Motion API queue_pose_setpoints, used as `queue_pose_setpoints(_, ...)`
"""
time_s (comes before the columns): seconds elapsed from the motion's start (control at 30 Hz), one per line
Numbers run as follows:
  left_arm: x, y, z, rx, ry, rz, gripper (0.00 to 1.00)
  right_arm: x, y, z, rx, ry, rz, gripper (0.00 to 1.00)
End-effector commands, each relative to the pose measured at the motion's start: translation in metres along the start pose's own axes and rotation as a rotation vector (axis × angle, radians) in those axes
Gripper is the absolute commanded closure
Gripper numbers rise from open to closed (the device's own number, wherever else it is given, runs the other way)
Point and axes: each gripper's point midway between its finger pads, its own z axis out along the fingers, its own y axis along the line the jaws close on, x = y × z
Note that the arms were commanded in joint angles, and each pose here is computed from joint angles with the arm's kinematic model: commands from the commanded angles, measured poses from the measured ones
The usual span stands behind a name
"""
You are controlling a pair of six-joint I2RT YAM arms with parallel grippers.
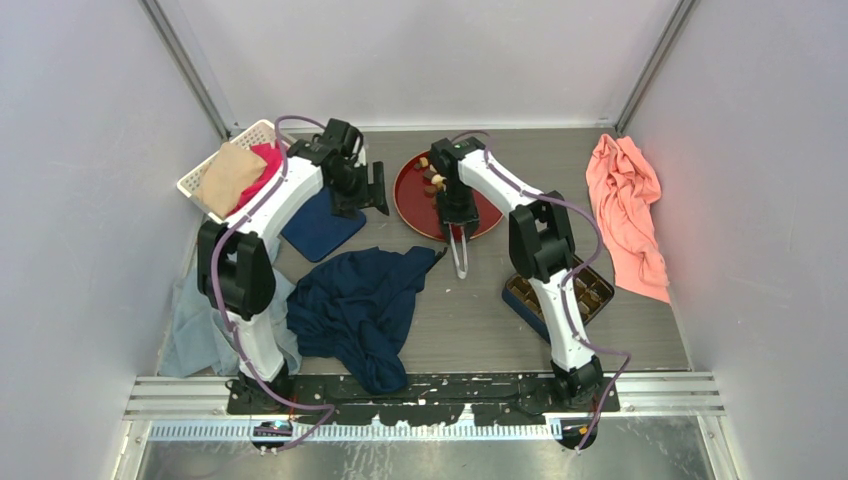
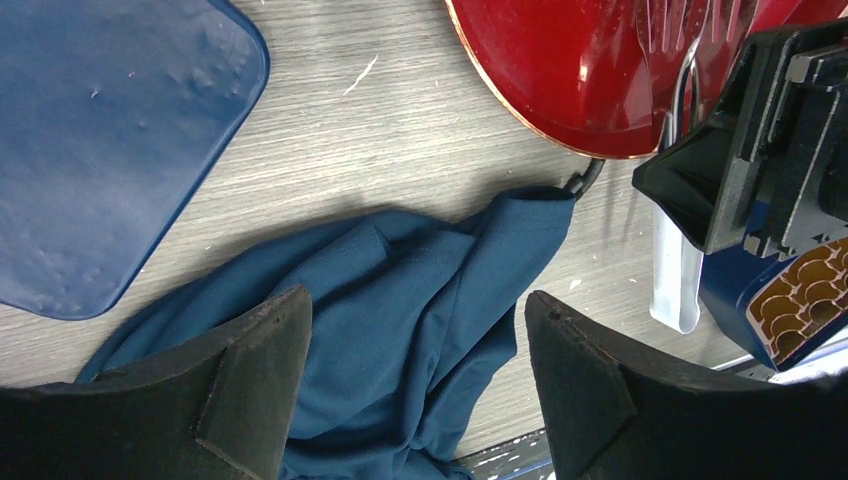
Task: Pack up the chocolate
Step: Pick up the fake chocolate from the plate, then place the fake chocolate in the packing box.
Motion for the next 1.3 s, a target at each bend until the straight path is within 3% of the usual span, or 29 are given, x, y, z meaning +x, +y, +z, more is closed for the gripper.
queue_pose_setpoints(0.0, -0.014, -0.007, -0.024, 0.041, -0.085, 0.023, 0.21, -0.007, -0.003, -0.012, 0.036, -0.035, -0.014, 0.52)
queue_pose_setpoints(0.17, -0.013, -0.005, -0.025, 0.040, -0.085, 0.026, 0.21, -0.007, -0.005, -0.010, 0.054, -0.031, -0.008, 0.53)
queue_pose_setpoints(0.6, -0.013, -0.004, -0.024, 0.051, -0.079, 0.031, 0.21, -0.005, -0.009, -0.035, 0.054, -0.082, 0.001, 0.66)
queue_pose_setpoints(0.93, -0.018, -0.010, -0.019, 0.081, -0.064, 0.028, 0.21, 0.031, -0.024, -0.090, 0.039, -0.119, 0.006, 0.70)
queue_pose_setpoints(1.27, -0.023, -0.010, -0.016, 0.074, -0.067, 0.035, 0.21, 0.085, -0.054, -0.111, 0.091, -0.102, 0.069, 0.72)
